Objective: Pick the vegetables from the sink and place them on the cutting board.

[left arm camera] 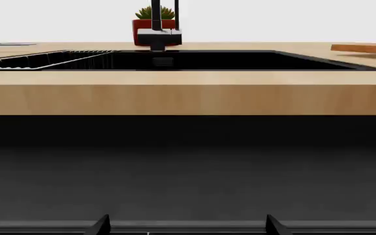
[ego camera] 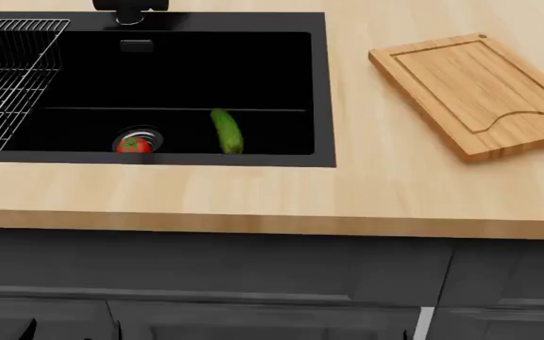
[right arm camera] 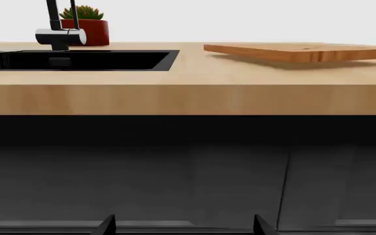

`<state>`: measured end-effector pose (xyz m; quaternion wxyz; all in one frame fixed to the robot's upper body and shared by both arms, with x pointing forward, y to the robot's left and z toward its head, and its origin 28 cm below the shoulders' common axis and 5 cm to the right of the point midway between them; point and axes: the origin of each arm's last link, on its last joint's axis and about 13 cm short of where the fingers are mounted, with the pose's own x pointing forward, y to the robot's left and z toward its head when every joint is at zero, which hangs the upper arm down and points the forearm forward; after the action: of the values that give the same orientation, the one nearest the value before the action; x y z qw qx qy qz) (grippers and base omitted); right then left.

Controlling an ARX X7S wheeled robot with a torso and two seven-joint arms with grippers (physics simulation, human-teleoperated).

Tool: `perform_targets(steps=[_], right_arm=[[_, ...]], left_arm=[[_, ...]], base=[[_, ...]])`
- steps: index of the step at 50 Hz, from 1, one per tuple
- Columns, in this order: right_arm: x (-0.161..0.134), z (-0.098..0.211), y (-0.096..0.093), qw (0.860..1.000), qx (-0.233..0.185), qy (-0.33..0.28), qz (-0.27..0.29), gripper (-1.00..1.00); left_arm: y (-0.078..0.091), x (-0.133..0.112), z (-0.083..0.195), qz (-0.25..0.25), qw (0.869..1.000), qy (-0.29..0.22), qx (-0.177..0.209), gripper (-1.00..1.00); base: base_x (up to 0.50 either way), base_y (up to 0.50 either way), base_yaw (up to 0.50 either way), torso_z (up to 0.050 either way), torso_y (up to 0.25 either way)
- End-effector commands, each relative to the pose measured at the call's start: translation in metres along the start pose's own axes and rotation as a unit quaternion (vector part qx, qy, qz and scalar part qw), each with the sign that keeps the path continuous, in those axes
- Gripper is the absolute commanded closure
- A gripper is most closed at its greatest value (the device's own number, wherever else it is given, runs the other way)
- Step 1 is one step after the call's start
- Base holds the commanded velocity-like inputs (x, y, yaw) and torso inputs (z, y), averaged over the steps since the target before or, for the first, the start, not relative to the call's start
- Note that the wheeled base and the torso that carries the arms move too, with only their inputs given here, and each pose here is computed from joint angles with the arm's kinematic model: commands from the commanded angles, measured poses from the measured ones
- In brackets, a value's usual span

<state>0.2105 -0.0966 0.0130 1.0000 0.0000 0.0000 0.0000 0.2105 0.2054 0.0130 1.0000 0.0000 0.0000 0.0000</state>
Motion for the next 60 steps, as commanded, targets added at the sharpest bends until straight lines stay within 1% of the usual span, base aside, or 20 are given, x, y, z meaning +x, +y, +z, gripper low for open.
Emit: perform_targets(steps=[1,8,9,10,13,15,26,29,33,36,38,39,40,42,43,45,47,51,55,60], right_arm=[[-0.001,0.001,0.0,1.0,0.0,0.0,0.0,-1.0],[0.0,0.001,-0.001,1.0,0.017,-0.004,-0.004,-1.0],[-0.001,0.001,-0.001,1.0,0.014,-0.005,-0.004,-1.0],[-0.001,0.001,-0.001,1.0,0.011,-0.006,-0.003,-1.0],[0.0,-0.001,-0.002,1.0,0.014,0.0,-0.009,-1.0],[0.0,0.0,-0.002,1.0,-0.006,0.011,-0.016,-1.0],[0.0,0.0,-0.002,1.0,-0.003,0.005,-0.01,-1.0],[-0.001,0.0,-0.002,1.0,0.002,0.001,-0.013,-1.0],[-0.001,0.0,-0.001,1.0,0.0,-0.001,-0.013,-1.0],[-0.004,0.003,-0.001,1.0,-0.016,-0.007,-0.017,-1.0],[-0.009,0.006,-0.002,0.997,-0.071,0.006,-0.028,-1.0],[-0.013,0.013,-0.002,0.998,-0.059,0.005,-0.021,-1.0],[-0.02,0.029,-0.003,0.996,-0.083,-0.002,-0.023,-1.0],[-0.024,0.043,-0.006,0.997,-0.079,-0.001,-0.024,-1.0],[-0.023,0.052,-0.007,0.997,-0.078,0.002,-0.02,-1.0],[-0.022,0.073,-0.009,0.995,-0.099,0.01,-0.018,-1.0],[-0.021,0.1,-0.011,0.994,-0.11,-0.009,-0.015,-1.0],[-0.012,0.131,-0.014,0.993,-0.115,-0.03,-0.02,-1.0],[0.014,0.145,-0.02,0.991,-0.126,-0.024,-0.023,-1.0],[0.056,0.159,-0.031,0.988,-0.149,-0.004,-0.046,-1.0]], left_arm=[[0.0,-0.001,0.001,0.0,1.0,0.0,0.003,-1.0],[-0.001,0.0,0.001,-0.008,1.0,0.017,0.008,-1.0],[-0.001,0.001,0.0,-0.005,1.0,0.017,-0.004,-1.0],[-0.001,0.0,0.001,0.001,1.0,-0.003,0.003,-1.0],[-0.001,0.0,0.003,0.0,1.0,-0.009,-0.004,-1.0],[-0.001,0.0,0.002,0.0,1.0,-0.009,-0.002,-1.0],[0.0,-0.001,0.002,-0.002,1.0,-0.011,-0.002,-1.0],[-0.001,-0.002,0.005,-0.023,0.999,-0.004,-0.042,-1.0],[-0.001,-0.002,0.003,-0.025,0.999,-0.009,-0.024,-1.0],[-0.002,-0.003,0.003,-0.029,0.999,-0.011,-0.012,-1.0],[-0.002,-0.006,0.005,-0.027,0.999,-0.027,0.002,-1.0],[-0.004,-0.007,0.01,-0.051,0.998,-0.043,-0.011,-1.0],[-0.008,-0.006,0.024,-0.073,0.996,-0.053,0.001,-1.0],[-0.011,-0.001,0.042,-0.087,0.993,-0.073,0.018,-1.0],[-0.012,0.004,0.053,-0.09,0.994,-0.063,0.003,-1.0],[-0.013,0.013,0.071,-0.087,0.993,-0.071,0.036,-1.0],[-0.014,0.017,0.095,-0.09,0.992,-0.078,0.049,-1.0],[-0.014,0.027,0.122,-0.091,0.989,-0.092,0.074,-1.0],[-0.011,0.051,0.134,-0.088,0.991,-0.078,0.064,-1.0],[-0.011,0.084,0.149,-0.077,0.991,-0.07,0.078,-1.0]], base=[[0.0,0.0,0.0,0.0,0.0],[0.0,0.0,0.0,0.0,0.0],[0.0,0.0,0.0,0.0,0.0],[0.0,0.0,0.0,0.0,0.0],[0.0,0.0,0.0,0.0,0.0],[0.0,0.48,0.0,0.0,0.0],[0.0,0.5,0.0,0.0,0.0],[0.0,0.5,0.0,0.0,0.0],[0.0,0.5,0.0,0.0,0.0],[0.0,0.33,0.0,0.0,0.0],[0.0,0.0,0.0,0.0,0.0],[0.0,0.0,0.0,0.032,0.0],[0.0,0.0,0.0,0.05,0.0],[0.0,0.0,0.0,0.05,0.0],[0.0,0.0,0.0,0.05,0.0],[0.0,0.0,0.0,0.05,0.0],[0.0,0.0,0.0,0.05,0.0],[0.0,0.0,0.0,0.05,0.0],[0.0,0.0,0.0,0.05,0.0],[0.0,0.0,0.0,0.05,0.0]])
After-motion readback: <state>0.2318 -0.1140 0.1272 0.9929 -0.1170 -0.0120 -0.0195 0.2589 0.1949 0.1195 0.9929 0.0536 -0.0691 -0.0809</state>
